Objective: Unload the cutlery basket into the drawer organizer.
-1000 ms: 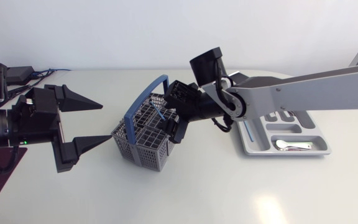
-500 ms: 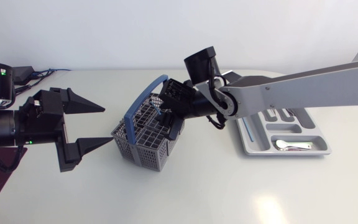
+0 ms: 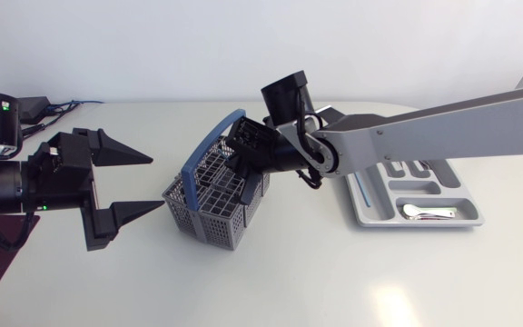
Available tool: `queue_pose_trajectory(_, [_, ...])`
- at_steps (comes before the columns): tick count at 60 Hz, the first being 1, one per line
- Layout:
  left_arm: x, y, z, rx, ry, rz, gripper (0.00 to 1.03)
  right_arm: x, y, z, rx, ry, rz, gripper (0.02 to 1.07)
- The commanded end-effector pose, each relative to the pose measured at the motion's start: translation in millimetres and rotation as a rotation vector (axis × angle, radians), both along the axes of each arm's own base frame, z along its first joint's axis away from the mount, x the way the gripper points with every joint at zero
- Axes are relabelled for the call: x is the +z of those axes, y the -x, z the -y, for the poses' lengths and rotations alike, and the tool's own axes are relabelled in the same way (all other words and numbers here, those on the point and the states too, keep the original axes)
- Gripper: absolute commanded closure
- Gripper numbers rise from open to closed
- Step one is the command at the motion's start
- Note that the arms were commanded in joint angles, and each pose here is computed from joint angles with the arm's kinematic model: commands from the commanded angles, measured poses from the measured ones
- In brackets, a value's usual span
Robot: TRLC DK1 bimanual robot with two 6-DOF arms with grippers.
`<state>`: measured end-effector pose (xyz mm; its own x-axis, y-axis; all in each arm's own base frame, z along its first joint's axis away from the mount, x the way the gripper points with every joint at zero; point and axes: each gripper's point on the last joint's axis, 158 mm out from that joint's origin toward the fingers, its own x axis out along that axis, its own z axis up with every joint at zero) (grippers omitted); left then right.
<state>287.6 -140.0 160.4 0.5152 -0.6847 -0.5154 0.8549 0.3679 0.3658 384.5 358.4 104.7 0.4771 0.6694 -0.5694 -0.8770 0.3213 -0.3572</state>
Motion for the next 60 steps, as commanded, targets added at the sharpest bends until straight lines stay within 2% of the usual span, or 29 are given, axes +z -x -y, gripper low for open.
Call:
queue_pose_trajectory(1, [-12,4,0,-0.017,-0.004,-0.017,0.04,1,9,1,0.02,0.008,0.02,1.01])
queue_pose_trajectory(22, [-13,6,0,-0.013,-0.001,-0.021,0.05,22,27,5,0.025,-0.036,0.072,1.01])
queue_pose_trajectory(42, [-13,10,0,-0.015,0.001,-0.015,0.05,57,52,-2,0.052,-0.104,0.11,1.01])
queue_pose_trajectory(60, [-12,11,0,-0.013,0.002,-0.012,0.04,112,73,-6,0.067,-0.197,0.158,1.01])
